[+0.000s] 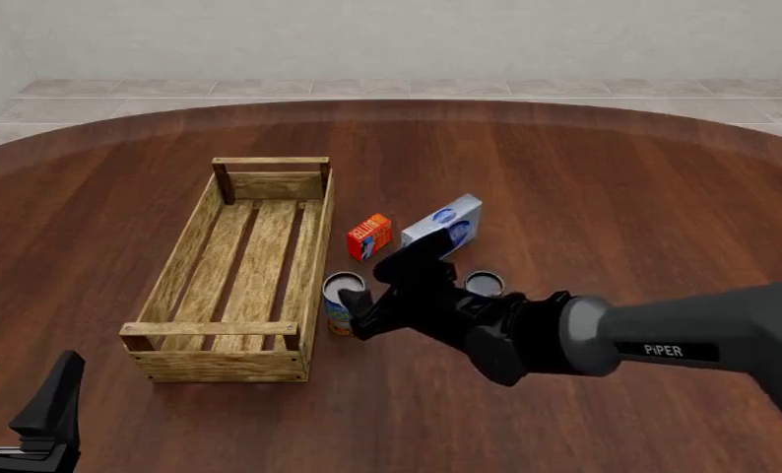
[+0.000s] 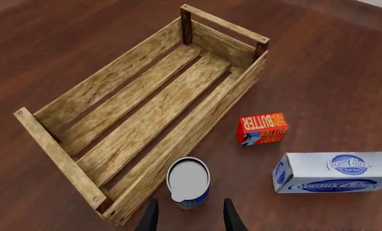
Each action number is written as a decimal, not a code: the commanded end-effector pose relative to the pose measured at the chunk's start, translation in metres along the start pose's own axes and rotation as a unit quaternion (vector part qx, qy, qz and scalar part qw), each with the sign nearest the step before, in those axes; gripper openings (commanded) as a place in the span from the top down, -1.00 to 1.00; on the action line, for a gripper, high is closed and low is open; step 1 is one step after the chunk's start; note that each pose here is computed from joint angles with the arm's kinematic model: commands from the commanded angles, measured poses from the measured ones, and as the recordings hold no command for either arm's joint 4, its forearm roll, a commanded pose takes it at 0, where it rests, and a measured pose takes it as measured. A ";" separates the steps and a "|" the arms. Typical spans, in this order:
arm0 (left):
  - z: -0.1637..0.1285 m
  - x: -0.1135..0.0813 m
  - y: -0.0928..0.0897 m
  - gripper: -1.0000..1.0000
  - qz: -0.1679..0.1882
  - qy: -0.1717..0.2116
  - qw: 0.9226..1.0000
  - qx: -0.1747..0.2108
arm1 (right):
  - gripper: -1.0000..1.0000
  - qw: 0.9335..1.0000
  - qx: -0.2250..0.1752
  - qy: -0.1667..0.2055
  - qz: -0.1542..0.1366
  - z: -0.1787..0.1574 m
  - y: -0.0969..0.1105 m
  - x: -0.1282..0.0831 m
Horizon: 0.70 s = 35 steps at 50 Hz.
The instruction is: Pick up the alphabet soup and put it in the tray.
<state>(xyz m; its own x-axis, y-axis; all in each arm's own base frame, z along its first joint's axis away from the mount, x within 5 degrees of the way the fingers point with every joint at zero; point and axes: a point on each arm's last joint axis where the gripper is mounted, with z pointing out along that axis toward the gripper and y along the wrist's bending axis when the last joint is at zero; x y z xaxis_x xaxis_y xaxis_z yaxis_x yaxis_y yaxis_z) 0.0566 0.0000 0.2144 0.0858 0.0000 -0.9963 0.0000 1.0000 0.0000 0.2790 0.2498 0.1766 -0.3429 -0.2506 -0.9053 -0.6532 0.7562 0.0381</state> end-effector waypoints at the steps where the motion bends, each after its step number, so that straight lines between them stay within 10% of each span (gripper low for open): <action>1: 0.000 0.000 0.000 -1.00 0.000 0.000 1.000 0.000 | -1.00 1.000 -0.001 0.003 0.000 0.005 0.000 0.002; 35: 0.000 0.000 0.000 -1.00 0.000 0.000 1.000 0.000 | -1.00 1.000 0.002 0.008 0.006 0.014 -0.002 0.006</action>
<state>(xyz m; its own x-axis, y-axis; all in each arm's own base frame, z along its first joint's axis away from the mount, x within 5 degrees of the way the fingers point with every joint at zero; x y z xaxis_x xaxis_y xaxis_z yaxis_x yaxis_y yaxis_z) 0.0566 0.0000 0.2144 0.0858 0.0000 -0.9963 0.0000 1.0000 0.0000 0.2862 0.2529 0.1691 -0.3575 -0.2461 -0.9009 -0.6443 0.7633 0.0472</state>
